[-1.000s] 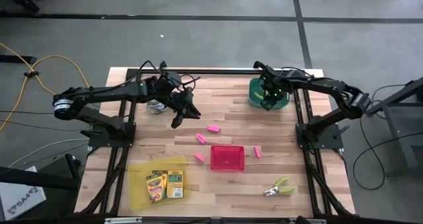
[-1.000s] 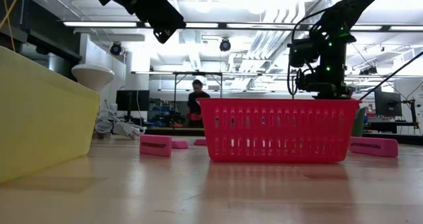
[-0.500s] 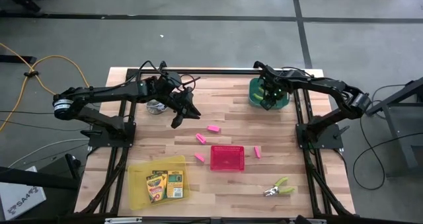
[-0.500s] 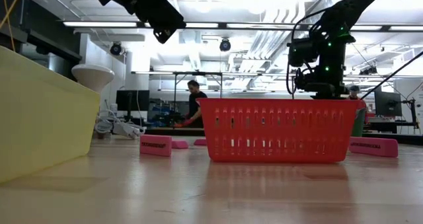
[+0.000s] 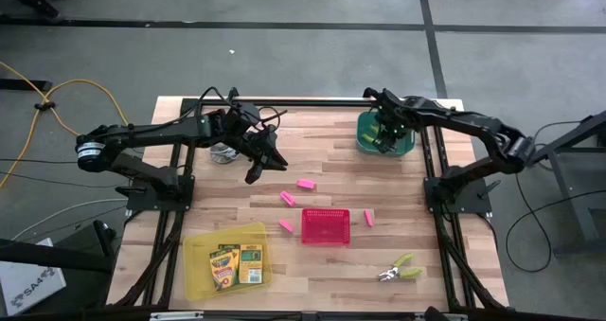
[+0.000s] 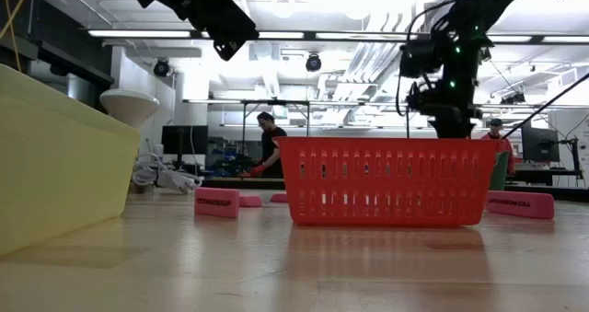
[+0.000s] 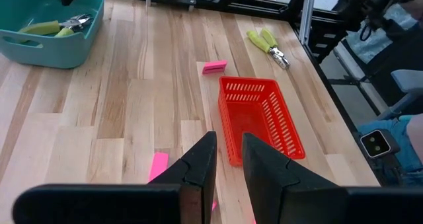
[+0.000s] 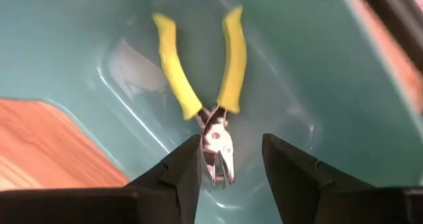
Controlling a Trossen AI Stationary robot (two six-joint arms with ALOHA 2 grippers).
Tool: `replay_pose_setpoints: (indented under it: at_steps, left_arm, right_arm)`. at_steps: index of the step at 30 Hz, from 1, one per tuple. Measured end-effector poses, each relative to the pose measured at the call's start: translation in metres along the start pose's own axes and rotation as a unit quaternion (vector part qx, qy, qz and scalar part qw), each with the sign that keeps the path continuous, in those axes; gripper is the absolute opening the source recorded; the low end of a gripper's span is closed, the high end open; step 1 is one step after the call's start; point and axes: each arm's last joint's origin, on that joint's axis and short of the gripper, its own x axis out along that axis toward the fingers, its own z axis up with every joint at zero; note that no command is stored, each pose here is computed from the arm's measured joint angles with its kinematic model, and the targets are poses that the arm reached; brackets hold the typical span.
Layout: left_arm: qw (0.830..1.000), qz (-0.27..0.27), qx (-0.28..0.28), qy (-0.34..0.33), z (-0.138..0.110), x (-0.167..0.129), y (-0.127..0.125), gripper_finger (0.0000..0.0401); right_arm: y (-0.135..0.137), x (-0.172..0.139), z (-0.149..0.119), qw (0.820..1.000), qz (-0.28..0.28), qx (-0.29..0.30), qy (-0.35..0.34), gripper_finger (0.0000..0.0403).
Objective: Pick & Place School Supplies
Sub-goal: Put the bright green hole punch into the green bin
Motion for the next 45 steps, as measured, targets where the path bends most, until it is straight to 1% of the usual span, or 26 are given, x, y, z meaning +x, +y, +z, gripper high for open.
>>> replay_pose_setpoints:
  at_steps: [6,9,13,18,21,26,30,38,45]
  left_arm:
    - [1.000,0.000,0.000,0.000,0.000,0.000,0.000,0.0068]
    - [1.000,0.000,0.000,0.000,0.000,0.000,0.000,0.0068]
    - [1.000,0.000,0.001,0.000,0.000,0.000,0.000,0.0068]
    - [1.000,0.000,0.001,0.000,0.000,0.000,0.000,0.0068]
    - [1.000,0.000,0.001,0.000,0.000,0.000,0.000,0.0068]
    - [1.000,0.000,0.001,0.000,0.000,0.000,0.000,0.0068]
    - [1.000,0.000,0.000,0.000,0.000,0.000,0.000,0.0068]
    - [1.000,-0.003,0.001,0.001,0.000,0.001,-0.002,0.0068]
    - [0.999,-0.026,0.018,0.006,0.000,0.007,-0.015,0.0068]
  right_arm:
    - [0.011,-0.031,0.010,0.998,0.015,-0.021,-0.049,0.0148]
    - [0.022,-0.047,0.012,0.997,0.029,-0.033,-0.069,0.0148]
    - [0.040,-0.065,0.009,0.991,0.077,-0.070,-0.085,0.0148]
    - [0.069,-0.079,-0.004,0.978,0.142,-0.126,-0.089,0.0148]
    - [0.085,-0.083,-0.017,0.974,0.156,-0.150,-0.063,0.0148]
    - [0.110,-0.089,-0.045,0.968,0.156,-0.196,-0.001,0.0148]
    - [0.129,-0.096,-0.068,0.965,0.157,-0.208,0.033,0.0148]
    - [0.161,-0.111,-0.115,0.961,0.158,-0.217,0.063,0.0148]
    - [0.178,-0.123,-0.156,0.960,0.142,-0.236,0.044,0.0148]
